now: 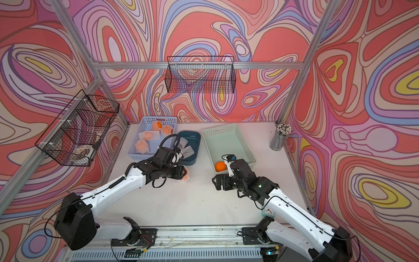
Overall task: Remove foam nets from oranges
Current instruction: Place the orange at the center of the board.
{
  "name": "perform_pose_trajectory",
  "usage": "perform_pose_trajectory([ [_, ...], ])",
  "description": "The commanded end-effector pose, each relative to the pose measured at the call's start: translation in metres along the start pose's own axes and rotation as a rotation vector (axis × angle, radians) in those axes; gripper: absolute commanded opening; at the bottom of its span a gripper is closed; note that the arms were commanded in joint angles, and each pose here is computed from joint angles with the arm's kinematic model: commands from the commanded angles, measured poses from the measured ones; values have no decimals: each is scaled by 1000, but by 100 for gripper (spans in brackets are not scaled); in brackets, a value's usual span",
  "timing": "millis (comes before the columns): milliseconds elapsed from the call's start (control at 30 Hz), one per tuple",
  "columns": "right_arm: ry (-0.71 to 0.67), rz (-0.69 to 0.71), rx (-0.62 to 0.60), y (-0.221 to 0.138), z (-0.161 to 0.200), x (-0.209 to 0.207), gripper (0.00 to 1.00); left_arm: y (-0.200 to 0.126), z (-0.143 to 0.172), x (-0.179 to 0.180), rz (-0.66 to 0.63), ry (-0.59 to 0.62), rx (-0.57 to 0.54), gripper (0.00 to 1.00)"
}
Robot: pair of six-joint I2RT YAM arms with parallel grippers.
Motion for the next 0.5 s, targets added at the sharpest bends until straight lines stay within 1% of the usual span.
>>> perform_pose_trajectory([
  [0,24,11,17,4,8,-5,98,4,2,-11,41,-2,-35,52],
  [100,37,6,7,2,10,-6,98,24,20,-16,60,-5,27,52],
  [200,44,2,7,0,12,-6,98,39,30,-18,83,-28,51,52],
  [400,41,16,7,-5,14,-9,98,52,36,-19,70,-11,110,59],
  [467,38,16,7,-6,13,-8,98,55,37,-22,90,2,130,64],
])
Point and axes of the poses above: each gripper's point midway between its finger pads, its own y axis out along the fingers, its own x axis along the line the jaws close on, z = x × y, the point moved 2 cm from there along -y, back along the fingers, and after that the axes turned 2 degrees about y, right-handed, at the moved point
